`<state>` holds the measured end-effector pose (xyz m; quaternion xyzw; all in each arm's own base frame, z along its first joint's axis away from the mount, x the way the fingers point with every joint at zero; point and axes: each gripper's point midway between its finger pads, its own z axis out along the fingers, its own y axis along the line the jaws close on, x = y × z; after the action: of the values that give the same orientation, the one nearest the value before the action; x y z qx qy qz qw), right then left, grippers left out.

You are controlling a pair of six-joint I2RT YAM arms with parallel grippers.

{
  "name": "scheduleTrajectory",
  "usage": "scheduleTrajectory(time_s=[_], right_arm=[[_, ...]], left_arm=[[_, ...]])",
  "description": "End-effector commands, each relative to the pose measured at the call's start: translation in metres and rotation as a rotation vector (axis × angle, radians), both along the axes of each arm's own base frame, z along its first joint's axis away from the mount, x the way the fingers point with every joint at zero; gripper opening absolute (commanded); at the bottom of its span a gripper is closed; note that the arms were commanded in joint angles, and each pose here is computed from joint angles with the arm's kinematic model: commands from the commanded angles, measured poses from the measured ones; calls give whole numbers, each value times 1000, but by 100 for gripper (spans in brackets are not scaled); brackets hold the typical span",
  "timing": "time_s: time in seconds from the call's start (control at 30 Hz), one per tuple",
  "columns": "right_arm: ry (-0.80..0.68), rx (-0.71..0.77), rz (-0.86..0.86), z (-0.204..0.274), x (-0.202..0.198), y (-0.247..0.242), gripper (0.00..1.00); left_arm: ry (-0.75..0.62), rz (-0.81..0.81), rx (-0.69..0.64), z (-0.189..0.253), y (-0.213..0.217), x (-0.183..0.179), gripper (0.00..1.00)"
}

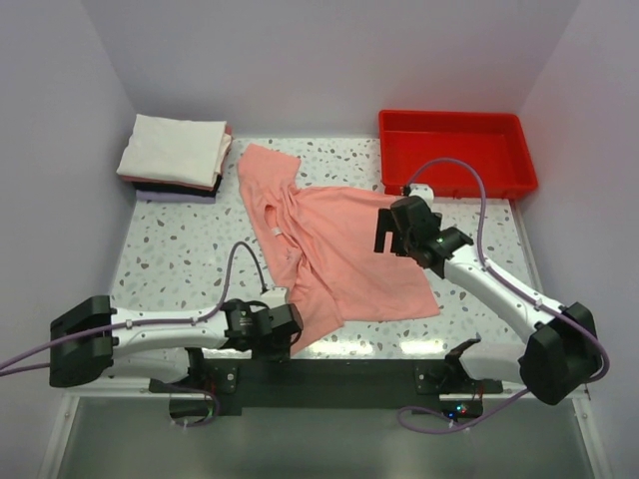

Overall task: Fold and stack the t-shirts
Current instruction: Flatten the tshirt out

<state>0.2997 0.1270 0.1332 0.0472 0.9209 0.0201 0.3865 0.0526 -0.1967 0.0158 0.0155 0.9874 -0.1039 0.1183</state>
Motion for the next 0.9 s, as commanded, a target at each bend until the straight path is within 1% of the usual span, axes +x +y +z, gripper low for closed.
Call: scheduleTrajectory(time_s=[0.0,0.1,0.23,0.27,0.33,0.37,0.53,0.57,0.7,0.73,0.8,0.83,0.87], right_arm=[[-60,24,-49,12,1,-8,99],[-64,30,-52,13,-2,-11,99],[-55,34,-54,11,-8,-14,99],[-50,36,-55,9,-10,-15,99],[-44,49,-48,9,-15,-14,99],[-25,44,-48,6,-20,-16,99],[48,28,-83,-7,-45,-30,99],[77,24,-86,-13,-56,-35,99],[162,41,-181,-35,-91,-54,99],[194,22,-205,-41,-103,-62,99],[209,43,-257,-50,-117,-71,99],[236,35,-282,-59,-127,-77,99],[211,80,-331,-56,-129,-78,99]], left_arm=[[-9,-3,-34,5,-18,3,47],[-10,7,7,-1,-15,5,41],[-27,67,93,-7,-2,11,27],[-30,80,127,-8,5,11,16],[-47,103,148,-9,8,15,1],[-52,106,149,-8,8,16,0],[-105,123,119,1,6,25,0],[-113,127,119,3,8,26,0],[-153,140,81,12,13,30,0],[-175,147,54,18,12,33,0],[-195,149,27,22,13,36,0],[-216,145,-17,29,9,38,0],[-224,140,-32,30,10,39,0]])
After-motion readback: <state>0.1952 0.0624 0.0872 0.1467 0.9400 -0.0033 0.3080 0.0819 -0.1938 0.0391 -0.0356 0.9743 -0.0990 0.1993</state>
